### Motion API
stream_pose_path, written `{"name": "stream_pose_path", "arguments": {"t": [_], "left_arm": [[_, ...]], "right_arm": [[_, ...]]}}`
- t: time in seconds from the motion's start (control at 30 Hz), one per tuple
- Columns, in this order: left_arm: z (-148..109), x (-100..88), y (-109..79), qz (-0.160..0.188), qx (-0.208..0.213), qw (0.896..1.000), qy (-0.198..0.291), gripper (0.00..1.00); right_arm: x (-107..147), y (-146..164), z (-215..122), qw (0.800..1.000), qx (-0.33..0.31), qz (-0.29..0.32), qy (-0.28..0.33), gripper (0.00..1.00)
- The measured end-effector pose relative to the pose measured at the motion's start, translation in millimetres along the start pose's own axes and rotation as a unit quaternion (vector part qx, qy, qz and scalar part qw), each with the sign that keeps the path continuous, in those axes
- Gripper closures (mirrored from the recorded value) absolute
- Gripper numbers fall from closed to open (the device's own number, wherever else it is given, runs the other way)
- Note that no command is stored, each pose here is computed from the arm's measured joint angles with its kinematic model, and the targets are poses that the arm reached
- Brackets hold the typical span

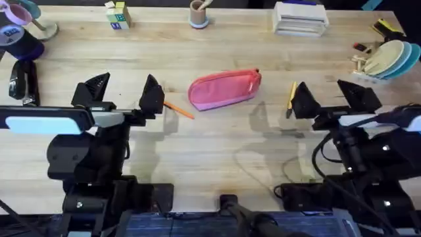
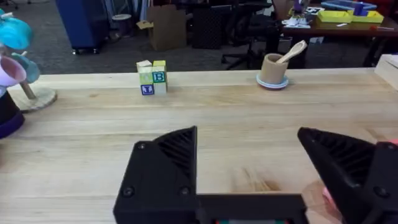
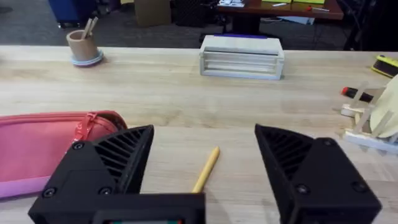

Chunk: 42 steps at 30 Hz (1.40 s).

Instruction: Unzip the bag, pick up the pens from the table one at a time and place them inside, then zip the bag closed.

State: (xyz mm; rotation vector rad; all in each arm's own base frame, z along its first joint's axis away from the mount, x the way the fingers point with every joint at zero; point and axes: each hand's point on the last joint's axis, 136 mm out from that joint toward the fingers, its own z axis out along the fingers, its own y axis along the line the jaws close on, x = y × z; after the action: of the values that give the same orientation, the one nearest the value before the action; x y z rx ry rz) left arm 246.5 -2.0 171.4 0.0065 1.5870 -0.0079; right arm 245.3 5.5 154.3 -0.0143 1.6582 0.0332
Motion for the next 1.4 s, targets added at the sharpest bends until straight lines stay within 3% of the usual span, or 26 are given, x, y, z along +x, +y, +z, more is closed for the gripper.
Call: {"name": "stream_pose_path", "arguments": {"t": [0.07,0.2,0.5,0.8,1.17,1.4], "left_arm": [[-2.5,13.2,0.0,0.0,0.0,0.999,0.039,0.007],[-11.7,14.3,0.0,-0.002,0.0,0.997,0.082,0.008],[-24.0,-37.3,0.0,-0.002,0.0,0.998,0.064,0.008],[-13.8,-54.2,0.0,-0.002,-0.001,0.993,0.118,0.008],[12.6,-58.7,-2.7,0.0,0.008,0.971,0.238,0.01],[29.2,-64.0,-10.6,0.005,0.034,0.957,0.287,0.009]], "right_arm": [[-7.0,0.2,-3.0,1.0,0.0,0.0,0.002,0.004],[-24.6,0.5,-9.1,1.0,0.0,0.0,0.01,0.004],[-45.2,0.7,-6.4,0.997,0.001,0.002,0.072,0.004],[-72.8,0.6,13.1,0.994,0.001,0.003,0.106,0.004],[-76.6,0.2,28.4,0.991,0.001,0.004,0.132,0.004],[-76.2,0.3,28.6,0.991,0.001,0.004,0.133,0.004]]}}
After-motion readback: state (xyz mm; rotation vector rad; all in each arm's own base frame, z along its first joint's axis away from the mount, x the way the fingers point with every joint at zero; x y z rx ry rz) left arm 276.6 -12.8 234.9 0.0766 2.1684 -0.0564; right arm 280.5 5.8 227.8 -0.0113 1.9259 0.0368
